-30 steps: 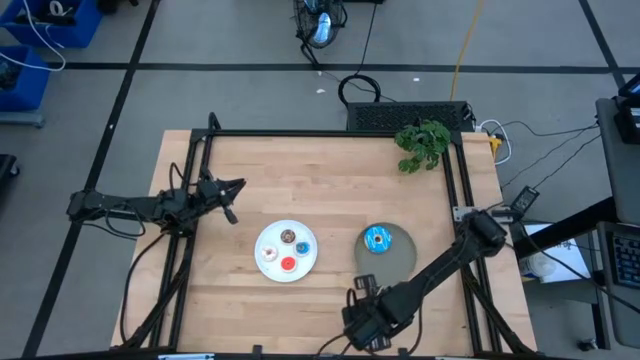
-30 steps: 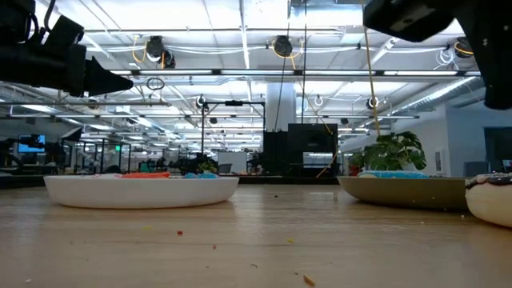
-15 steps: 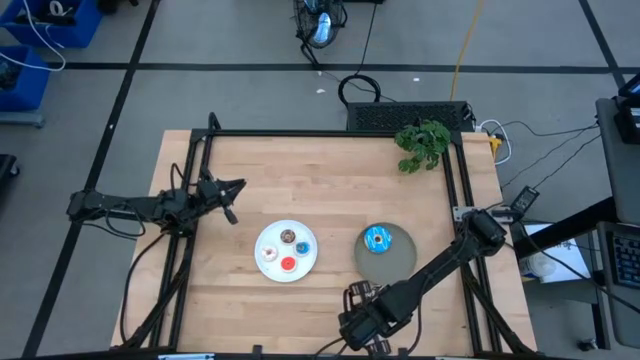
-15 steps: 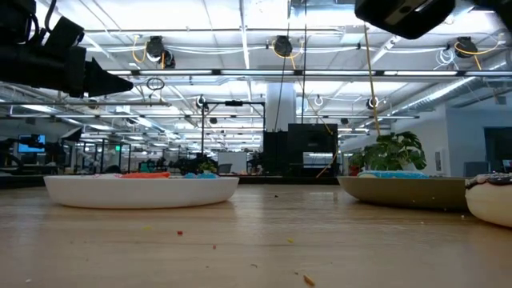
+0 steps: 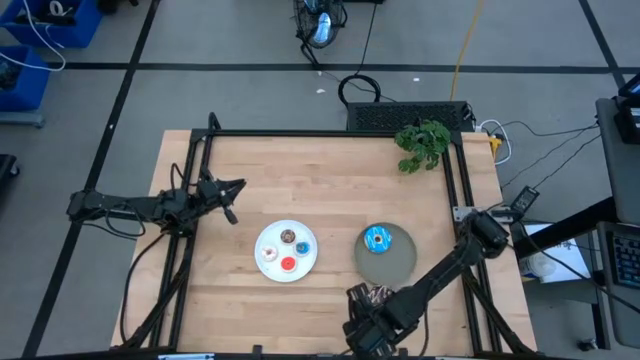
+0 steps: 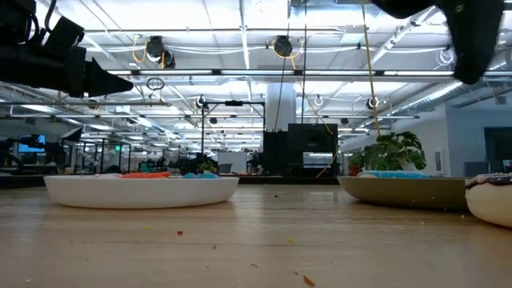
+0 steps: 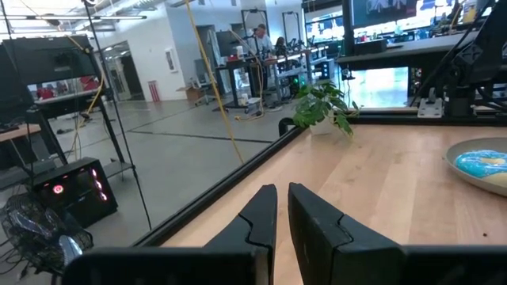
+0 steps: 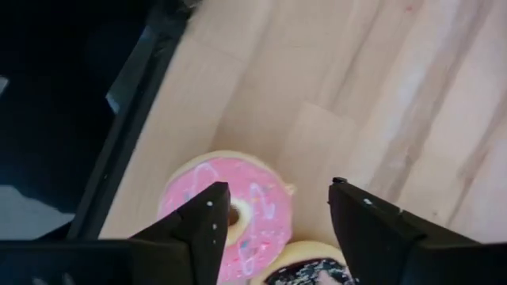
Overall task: Pick & Place donuts
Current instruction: Put the large pink donut on the gray plate
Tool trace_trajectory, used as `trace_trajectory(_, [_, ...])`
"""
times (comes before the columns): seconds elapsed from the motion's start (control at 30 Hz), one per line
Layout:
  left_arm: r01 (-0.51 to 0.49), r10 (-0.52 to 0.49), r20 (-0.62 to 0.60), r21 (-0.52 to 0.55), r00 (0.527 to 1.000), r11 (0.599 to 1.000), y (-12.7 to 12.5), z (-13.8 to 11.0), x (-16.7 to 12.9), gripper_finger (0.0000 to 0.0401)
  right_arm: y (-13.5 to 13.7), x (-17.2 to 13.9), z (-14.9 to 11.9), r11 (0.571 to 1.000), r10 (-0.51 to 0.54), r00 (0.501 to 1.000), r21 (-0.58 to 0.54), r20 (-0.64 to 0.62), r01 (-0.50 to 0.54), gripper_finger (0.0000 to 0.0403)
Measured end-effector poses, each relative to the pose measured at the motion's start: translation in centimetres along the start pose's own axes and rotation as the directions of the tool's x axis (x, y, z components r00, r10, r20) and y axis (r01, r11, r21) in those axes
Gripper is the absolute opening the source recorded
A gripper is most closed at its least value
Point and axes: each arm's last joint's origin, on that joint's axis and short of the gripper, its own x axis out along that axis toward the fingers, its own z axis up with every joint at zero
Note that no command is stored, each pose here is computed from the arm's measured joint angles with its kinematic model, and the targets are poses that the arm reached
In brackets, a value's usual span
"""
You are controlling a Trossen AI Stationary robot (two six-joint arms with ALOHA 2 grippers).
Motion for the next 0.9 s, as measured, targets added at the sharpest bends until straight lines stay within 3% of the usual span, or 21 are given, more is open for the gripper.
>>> trace_trajectory(0.67, [0.000,0.000,-0.001,-0.001,1.000,1.000,0.0,0.0,0.0,0.0042,0.2,4.7,-3.6,1.000,0.009,0.997,-0.027,-0.078,-0.012,0.0216])
trace_trajectory(0.9, [0.000,0.000,0.000,-0.002,1.000,1.000,0.0,0.0,0.0,0.0042,0.2,6.1,-4.1,0.998,0.051,0.998,-0.027,-0.023,-0.052,0.0212])
